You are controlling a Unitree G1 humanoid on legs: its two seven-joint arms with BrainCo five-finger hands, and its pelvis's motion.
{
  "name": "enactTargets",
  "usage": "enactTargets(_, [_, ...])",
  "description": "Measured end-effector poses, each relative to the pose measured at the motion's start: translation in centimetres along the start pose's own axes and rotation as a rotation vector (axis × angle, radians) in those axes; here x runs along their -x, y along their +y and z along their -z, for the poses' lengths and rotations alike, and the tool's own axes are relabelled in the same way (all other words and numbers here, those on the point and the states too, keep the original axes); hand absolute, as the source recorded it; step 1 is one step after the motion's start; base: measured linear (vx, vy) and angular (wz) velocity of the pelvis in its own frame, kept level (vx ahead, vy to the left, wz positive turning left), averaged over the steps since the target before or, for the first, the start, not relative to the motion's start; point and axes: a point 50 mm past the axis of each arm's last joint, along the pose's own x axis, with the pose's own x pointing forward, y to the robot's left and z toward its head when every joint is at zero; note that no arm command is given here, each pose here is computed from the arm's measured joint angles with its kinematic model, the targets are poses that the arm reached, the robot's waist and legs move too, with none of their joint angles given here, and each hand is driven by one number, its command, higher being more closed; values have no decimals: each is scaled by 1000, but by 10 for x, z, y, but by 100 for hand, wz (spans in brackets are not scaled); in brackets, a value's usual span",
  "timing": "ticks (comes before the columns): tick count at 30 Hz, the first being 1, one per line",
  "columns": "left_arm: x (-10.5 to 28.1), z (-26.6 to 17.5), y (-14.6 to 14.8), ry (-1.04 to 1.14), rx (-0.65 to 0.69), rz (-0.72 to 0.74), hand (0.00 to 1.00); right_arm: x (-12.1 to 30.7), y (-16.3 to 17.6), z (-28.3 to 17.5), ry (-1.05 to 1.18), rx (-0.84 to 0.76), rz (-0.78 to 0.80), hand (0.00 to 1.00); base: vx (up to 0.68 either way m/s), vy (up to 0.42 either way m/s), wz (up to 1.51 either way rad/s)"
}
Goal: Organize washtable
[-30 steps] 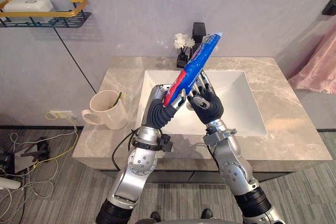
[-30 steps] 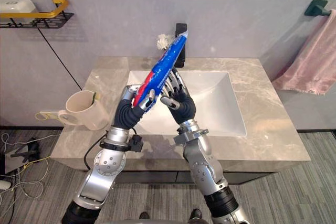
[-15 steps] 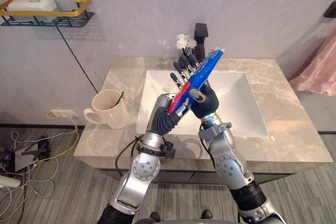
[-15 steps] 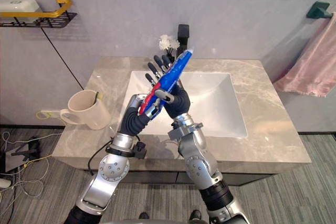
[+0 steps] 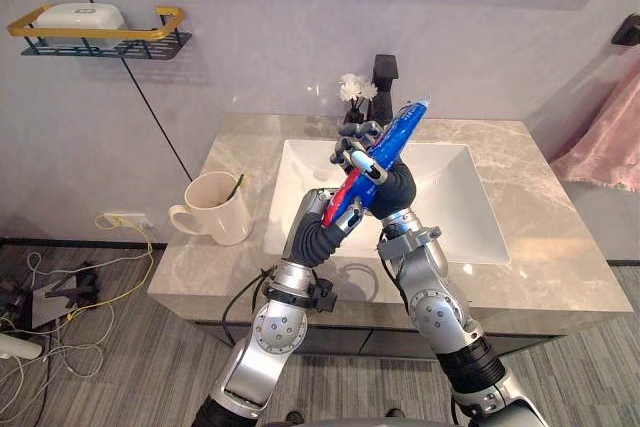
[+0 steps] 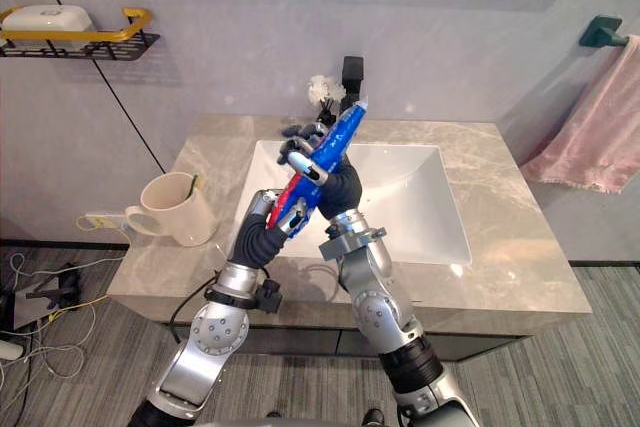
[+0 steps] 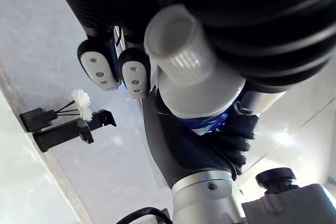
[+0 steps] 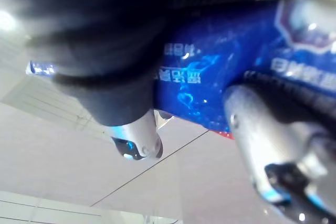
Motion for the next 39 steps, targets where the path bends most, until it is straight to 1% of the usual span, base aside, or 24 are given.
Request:
enactTargets(9, [2, 3, 0, 20, -1, -5, 100, 0, 0, 1, 15, 3, -3, 100, 0, 0, 0])
enactTargets(10, [3, 3, 0, 20, -1, -6, 0, 0, 0, 2, 16, 3, -3, 100, 0, 0, 0])
enactTargets(17, [7, 6, 1, 42, -3, -9, 0, 0, -5, -6, -13, 25, 14, 100, 0, 0, 0])
enactTargets(20, [6, 4, 6, 33, -15, -29, 0, 0, -9, -12, -41, 40, 32, 100, 0, 0, 0])
enactTargets(25, [4, -11, 25, -35, -37, -104, 0, 1, -15, -22, -86, 61, 56, 100, 0, 0, 0])
enactTargets(30, [9, -18, 36, -62, -68, -126, 0, 1, -14, -28, -111, 71, 48, 100, 0, 0, 0])
enactTargets(34, [12, -25, 55, -91, -113, -201, 0, 2, -15, -30, -113, 93, 51, 100, 0, 0, 0])
enactTargets(39, [19, -40, 80, -149, -168, -335, 0, 3, -20, -37, -136, 115, 68, 100, 0, 0, 0])
